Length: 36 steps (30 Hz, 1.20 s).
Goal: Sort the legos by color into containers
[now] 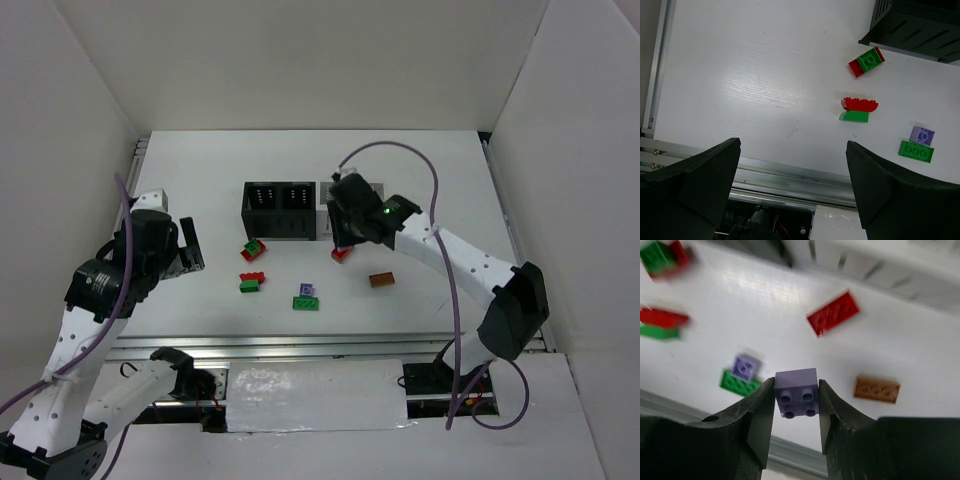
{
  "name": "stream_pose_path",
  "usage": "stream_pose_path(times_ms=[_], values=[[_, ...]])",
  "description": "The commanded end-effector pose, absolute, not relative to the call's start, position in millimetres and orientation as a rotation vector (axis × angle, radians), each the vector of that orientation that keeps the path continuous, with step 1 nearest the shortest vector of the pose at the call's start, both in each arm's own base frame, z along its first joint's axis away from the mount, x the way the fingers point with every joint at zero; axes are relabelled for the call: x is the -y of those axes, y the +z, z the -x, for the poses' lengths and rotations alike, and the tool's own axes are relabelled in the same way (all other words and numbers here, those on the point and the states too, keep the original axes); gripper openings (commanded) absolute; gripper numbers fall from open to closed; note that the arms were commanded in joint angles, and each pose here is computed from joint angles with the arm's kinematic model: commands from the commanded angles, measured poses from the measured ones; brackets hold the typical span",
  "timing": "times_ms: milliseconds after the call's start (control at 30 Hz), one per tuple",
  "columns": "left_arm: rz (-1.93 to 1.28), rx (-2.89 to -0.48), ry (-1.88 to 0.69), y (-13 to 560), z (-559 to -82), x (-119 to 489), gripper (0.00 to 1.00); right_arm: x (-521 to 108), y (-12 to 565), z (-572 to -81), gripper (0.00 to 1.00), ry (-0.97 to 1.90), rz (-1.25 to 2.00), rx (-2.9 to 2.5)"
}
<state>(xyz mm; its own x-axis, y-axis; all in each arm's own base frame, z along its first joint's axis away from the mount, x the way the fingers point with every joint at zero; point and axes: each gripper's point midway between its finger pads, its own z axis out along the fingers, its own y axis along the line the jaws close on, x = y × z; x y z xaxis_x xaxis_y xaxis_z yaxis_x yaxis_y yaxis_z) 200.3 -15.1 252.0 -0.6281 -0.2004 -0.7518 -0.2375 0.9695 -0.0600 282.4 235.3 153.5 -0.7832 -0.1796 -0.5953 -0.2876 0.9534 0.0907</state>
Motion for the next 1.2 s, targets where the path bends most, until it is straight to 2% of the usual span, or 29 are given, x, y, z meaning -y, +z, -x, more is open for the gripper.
stream_pose_path(times_ms=[0, 167, 300, 900, 933, 1000, 1100, 1167], values=[[0.305, -2.226, 0.027, 259, -205, 17, 0.99, -217, 210, -335, 0.12, 0.146, 0.157, -2.374], [0.304, -2.206, 0.017, 258, -201, 16, 0.99, -190, 225, -396, 0.11, 0.032, -0.030, -2.390], [0.295, -2.177, -0.015, 261, -195, 16, 1.00, -168, 208, -427, 0.09, -0.051, -0.108, -2.427], [0.271, -2.161, -0.050, 261, -192, 20, 1.00, -148, 170, -447, 0.14, -0.098, -0.109, -2.462], [0.271, -2.162, -0.049, 261, -192, 20, 1.00, -147, 169, -447, 0.15, -0.101, -0.112, -2.466], [0.271, -2.162, -0.049, 261, -192, 20, 1.00, -149, 171, -446, 0.26, -0.084, -0.104, -2.463], [0.272, -2.160, -0.050, 260, -192, 20, 0.99, -152, 179, -448, 0.50, -0.051, -0.103, -2.437], [0.272, -2.158, -0.051, 260, -192, 20, 0.99, -154, 182, -451, 0.52, -0.041, -0.086, -2.428]])
